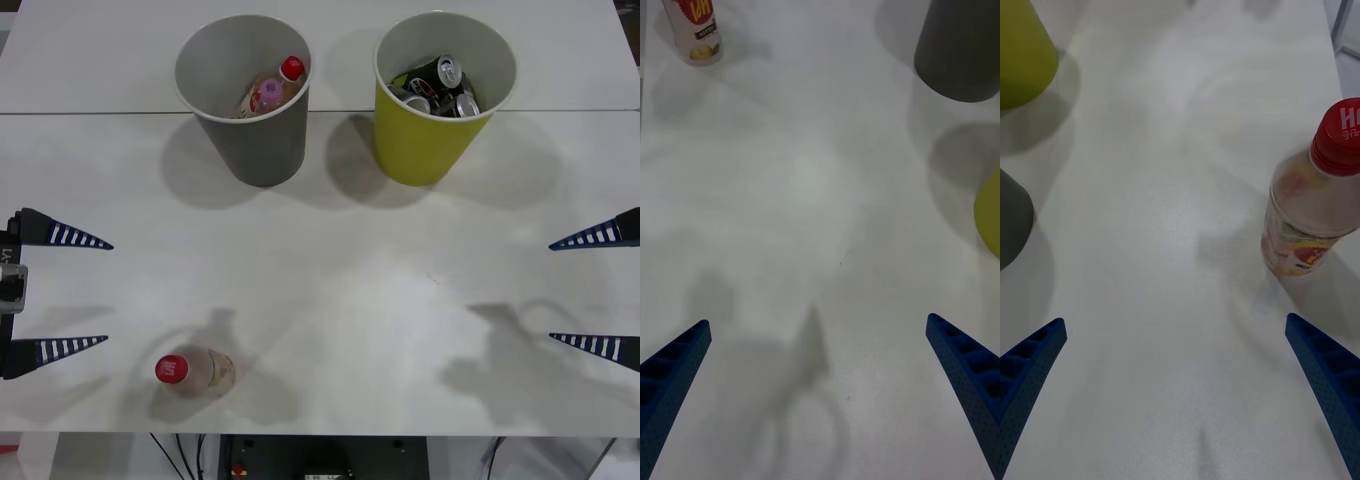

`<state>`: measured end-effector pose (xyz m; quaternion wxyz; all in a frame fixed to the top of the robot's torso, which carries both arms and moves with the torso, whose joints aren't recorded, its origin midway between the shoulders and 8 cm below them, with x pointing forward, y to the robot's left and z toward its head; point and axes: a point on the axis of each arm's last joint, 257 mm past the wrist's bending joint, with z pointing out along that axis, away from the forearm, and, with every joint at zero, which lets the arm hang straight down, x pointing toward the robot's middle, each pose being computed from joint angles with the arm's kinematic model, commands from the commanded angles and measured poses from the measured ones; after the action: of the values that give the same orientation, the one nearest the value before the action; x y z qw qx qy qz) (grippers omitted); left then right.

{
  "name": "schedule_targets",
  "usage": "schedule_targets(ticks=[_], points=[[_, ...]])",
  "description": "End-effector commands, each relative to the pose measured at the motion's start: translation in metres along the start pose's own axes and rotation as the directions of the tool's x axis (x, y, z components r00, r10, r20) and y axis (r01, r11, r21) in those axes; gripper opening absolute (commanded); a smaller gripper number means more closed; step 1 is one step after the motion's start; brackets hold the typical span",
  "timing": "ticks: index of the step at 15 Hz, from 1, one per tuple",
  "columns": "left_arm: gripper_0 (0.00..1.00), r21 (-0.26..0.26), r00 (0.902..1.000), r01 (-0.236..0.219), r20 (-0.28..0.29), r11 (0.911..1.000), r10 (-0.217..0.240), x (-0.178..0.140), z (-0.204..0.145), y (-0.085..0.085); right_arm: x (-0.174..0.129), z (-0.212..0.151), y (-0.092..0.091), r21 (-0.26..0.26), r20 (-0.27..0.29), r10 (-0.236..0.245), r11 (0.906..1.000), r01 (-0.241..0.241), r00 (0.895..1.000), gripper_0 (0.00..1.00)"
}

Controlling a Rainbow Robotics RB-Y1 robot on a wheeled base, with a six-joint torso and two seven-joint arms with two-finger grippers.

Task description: Put the can into the green bin and the plastic bottle into the gray bin

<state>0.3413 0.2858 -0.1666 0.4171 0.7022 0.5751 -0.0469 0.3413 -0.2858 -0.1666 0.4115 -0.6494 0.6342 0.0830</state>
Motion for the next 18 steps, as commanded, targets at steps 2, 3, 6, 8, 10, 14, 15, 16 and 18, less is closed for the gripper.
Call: schedule_targets(ticks=[2,3,6,8,10,14,15,16,18], points=[[1.00,0.016,0.9994,0.034,-0.008,0.9993,-0.034,0.011,0.005,-0.009,0.000,0.000,0.000,0.000,0.000,0.000,1.0000,0.000,1.000,1.00],[1.00,0.028,0.9993,0.036,-0.005,0.9990,-0.036,0.012,0.003,-0.010,0.000,0.000,0.000,0.000,0.000,0.000,1.0000,0.000,1.000,1.00],[1.00,0.046,0.9993,0.038,-0.006,0.9983,-0.037,0.015,0.001,-0.010,0.000,0.000,0.000,0.000,0.000,0.000,1.0000,0.000,1.000,1.00],[1.00,0.056,0.9991,0.043,-0.005,0.9975,-0.043,0.018,0.004,-0.016,0.000,0.000,0.000,0.000,0.000,0.000,1.0000,0.000,1.000,1.00],[1.00,0.068,0.9966,0.077,0.024,0.9947,-0.079,0.020,0.008,-0.023,0.000,0.000,0.000,0.000,0.000,0.000,1.0000,0.000,1.000,1.00],[1.00,0.073,0.9886,0.082,0.120,0.9940,-0.091,0.031,0.018,-0.035,0.000,0.000,0.000,0.000,0.000,0.000,1.0000,0.000,1.000,1.00],[1.00,0.072,0.9843,0.084,0.149,0.9939,-0.094,0.033,0.022,-0.038,0.000,0.000,0.000,0.000,0.000,0.000,1.0000,0.000,1.000,1.00],[1.00,0.072,0.9809,0.082,0.171,0.9940,-0.093,0.035,0.026,-0.043,0.000,0.000,0.000,0.000,0.000,0.000,1.0000,0.000,1.000,1.00],[1.00,0.068,0.9707,0.094,0.215,0.9932,-0.107,0.038,0.031,-0.051,0.000,0.000,0.000,0.000,0.000,0.000,1.0000,0.000,1.000,1.00]])
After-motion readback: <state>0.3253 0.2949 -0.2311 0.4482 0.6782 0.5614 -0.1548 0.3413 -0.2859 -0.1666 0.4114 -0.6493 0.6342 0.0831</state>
